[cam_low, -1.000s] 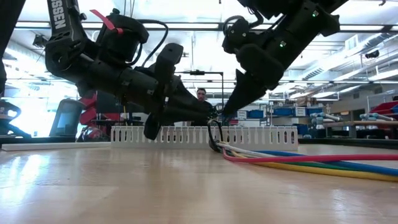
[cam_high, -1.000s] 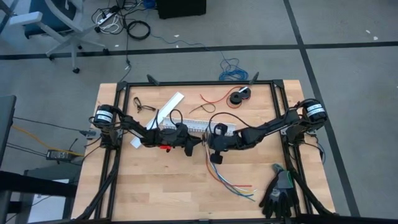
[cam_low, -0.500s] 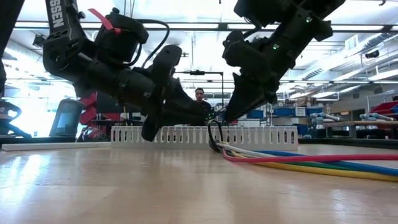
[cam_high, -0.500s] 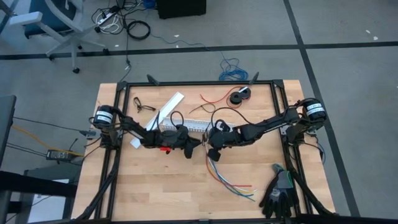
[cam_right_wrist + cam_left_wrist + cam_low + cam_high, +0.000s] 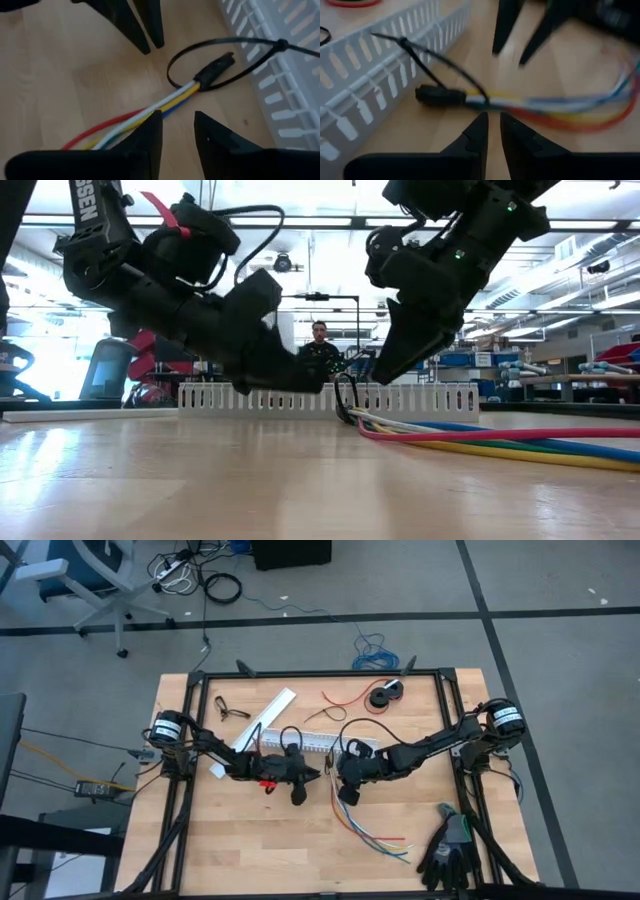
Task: Ziptie cables
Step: Wrap the cables together using the left black zip tie
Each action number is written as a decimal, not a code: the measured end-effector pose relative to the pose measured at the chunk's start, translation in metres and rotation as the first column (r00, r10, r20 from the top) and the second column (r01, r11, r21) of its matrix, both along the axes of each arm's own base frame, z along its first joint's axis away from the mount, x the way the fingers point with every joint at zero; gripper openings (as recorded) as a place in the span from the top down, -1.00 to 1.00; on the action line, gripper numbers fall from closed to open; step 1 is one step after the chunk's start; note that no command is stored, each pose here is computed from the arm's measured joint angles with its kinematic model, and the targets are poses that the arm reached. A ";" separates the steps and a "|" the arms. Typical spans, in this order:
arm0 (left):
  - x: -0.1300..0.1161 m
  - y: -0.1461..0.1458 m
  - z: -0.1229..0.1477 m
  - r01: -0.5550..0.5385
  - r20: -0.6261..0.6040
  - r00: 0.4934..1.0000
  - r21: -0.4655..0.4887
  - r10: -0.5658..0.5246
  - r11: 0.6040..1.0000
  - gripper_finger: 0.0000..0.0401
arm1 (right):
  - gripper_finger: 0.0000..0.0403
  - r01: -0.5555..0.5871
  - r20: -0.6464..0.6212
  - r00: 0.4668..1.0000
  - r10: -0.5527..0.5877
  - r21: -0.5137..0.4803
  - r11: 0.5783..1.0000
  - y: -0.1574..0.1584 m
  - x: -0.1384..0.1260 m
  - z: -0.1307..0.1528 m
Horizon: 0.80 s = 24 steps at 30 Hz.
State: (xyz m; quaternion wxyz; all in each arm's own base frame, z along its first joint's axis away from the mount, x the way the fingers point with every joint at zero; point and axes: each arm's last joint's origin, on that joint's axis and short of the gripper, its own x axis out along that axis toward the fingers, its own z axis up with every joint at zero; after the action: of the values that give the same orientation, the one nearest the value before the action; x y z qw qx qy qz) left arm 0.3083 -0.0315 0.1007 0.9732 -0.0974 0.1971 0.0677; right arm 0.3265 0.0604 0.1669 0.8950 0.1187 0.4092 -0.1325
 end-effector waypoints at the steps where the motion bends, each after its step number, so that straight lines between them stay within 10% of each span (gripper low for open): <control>1: 0.001 0.000 -0.001 0.010 -0.028 1.000 0.043 -0.009 0.999 0.71 | 0.51 -0.004 -0.011 1.000 0.004 -0.003 1.000 0.001 -0.001 -0.001; 12: 0.036 0.000 0.017 0.239 -0.385 0.922 0.477 -0.044 0.845 0.66 | 0.51 -0.026 -0.124 0.992 0.022 -0.025 0.999 0.007 -0.016 -0.014; 24: 0.056 0.002 0.041 0.434 -0.528 0.847 0.617 -0.064 0.656 0.38 | 0.52 0.019 -0.122 0.992 -0.022 -0.031 0.999 0.015 -0.034 -0.035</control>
State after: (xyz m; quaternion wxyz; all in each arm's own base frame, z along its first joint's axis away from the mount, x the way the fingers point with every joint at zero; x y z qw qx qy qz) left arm 0.3640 -0.0293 0.1418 0.8556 0.3376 0.3919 0.0215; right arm 0.2924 0.0753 0.1316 0.8686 0.1013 0.4598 -0.1548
